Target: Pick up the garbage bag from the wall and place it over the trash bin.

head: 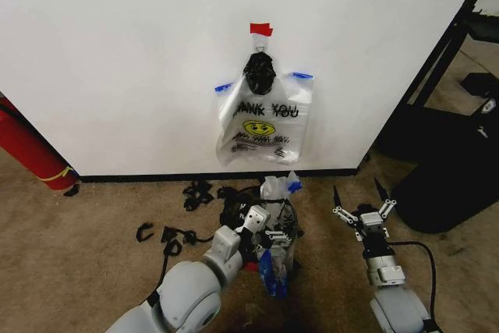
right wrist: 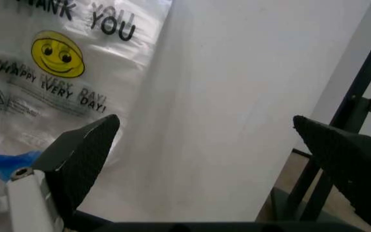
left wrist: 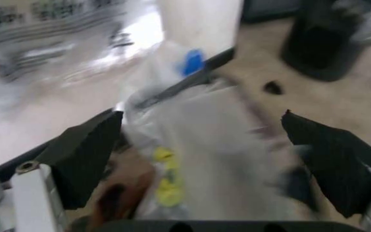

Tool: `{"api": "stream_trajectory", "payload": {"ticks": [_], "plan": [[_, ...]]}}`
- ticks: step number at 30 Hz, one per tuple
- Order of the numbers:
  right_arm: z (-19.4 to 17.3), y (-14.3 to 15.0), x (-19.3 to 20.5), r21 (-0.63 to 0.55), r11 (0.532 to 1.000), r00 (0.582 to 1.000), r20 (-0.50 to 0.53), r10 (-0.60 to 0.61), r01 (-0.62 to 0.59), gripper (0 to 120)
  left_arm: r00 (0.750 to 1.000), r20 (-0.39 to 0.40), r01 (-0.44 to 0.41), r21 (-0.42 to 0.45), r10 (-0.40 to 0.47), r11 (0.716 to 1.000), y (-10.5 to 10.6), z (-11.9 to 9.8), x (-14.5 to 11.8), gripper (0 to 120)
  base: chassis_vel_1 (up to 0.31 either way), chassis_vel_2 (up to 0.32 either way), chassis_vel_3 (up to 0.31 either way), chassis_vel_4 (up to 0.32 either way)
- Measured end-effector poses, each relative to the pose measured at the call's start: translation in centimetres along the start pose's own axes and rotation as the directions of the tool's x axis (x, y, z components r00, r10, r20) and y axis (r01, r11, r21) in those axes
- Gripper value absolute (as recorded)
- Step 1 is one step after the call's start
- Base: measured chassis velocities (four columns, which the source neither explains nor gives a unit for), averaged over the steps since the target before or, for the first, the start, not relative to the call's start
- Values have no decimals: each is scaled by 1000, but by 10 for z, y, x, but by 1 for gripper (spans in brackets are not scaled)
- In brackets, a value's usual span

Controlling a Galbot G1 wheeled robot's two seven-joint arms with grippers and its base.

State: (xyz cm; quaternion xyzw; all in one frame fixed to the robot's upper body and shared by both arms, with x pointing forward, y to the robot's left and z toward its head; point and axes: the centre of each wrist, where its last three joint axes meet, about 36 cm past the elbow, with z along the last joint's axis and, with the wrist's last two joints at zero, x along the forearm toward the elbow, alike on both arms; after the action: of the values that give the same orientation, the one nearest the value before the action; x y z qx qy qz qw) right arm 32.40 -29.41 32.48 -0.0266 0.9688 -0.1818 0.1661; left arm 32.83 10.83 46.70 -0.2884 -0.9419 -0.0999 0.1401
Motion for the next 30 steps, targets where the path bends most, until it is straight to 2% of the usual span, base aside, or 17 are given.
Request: {"api": "stream_trajectory", "payload": {"ticks": [2,3,9,10,13,15,16,17,22,23,24,27,30], "plan": [[2,1,3,-3,1000,1000,0,1,-1,100,999,-4,49,-15,-49,999,-4,4,-5,87,0,0,0,0],[2,1,3,-3,1000,1000,0,1,-1,100,999,-4,49,-15,-49,999,-4,4,-5,87,0,0,0,0],[11,7,13,-4,1000,1000,12,-26,26,100,995,-5,96,3,-96,995,-8,6,-1,62,0,0,0,0],[11,7,13,-4,1000,1000,12,-26,26,100,995,-5,96,3,-96,995,-8,6,-1,62,0,0,0,0],[13,12,14,-16,999,999,21,-42,42,100,994,-5,109,44,-109,993,-8,5,3,48,0,0,0,0],[14,13,14,-18,999,999,24,-46,46,100,994,-13,110,66,-110,992,-8,6,3,43,0,0,0,0],[15,13,14,-19,999,998,27,-50,51,100,994,-23,106,88,-104,990,-7,6,3,36,0,0,0,0],[15,13,14,-19,999,998,27,-50,51,100,994,-23,106,88,-104,990,-7,6,3,36,0,0,0,0],[16,14,14,-38,997,997,36,-65,66,100,993,-83,97,179,-84,979,-2,10,-5,19,0,0,0,0],[13,15,14,-83,994,996,40,-74,77,100,991,-105,104,219,-83,970,0,12,-8,12,0,0,0,0],[13,15,14,-83,994,996,40,-74,77,100,991,-105,104,219,-83,970,0,12,-8,12,0,0,0,0],[1,25,13,-286,953,995,24,-95,98,100,981,-151,159,288,-119,944,7,27,-19,0,0,0,0,0],[1,32,15,-418,898,988,4,-153,141,100,978,-161,179,318,-133,931,11,35,-22,0,0,0,0,0]]}}
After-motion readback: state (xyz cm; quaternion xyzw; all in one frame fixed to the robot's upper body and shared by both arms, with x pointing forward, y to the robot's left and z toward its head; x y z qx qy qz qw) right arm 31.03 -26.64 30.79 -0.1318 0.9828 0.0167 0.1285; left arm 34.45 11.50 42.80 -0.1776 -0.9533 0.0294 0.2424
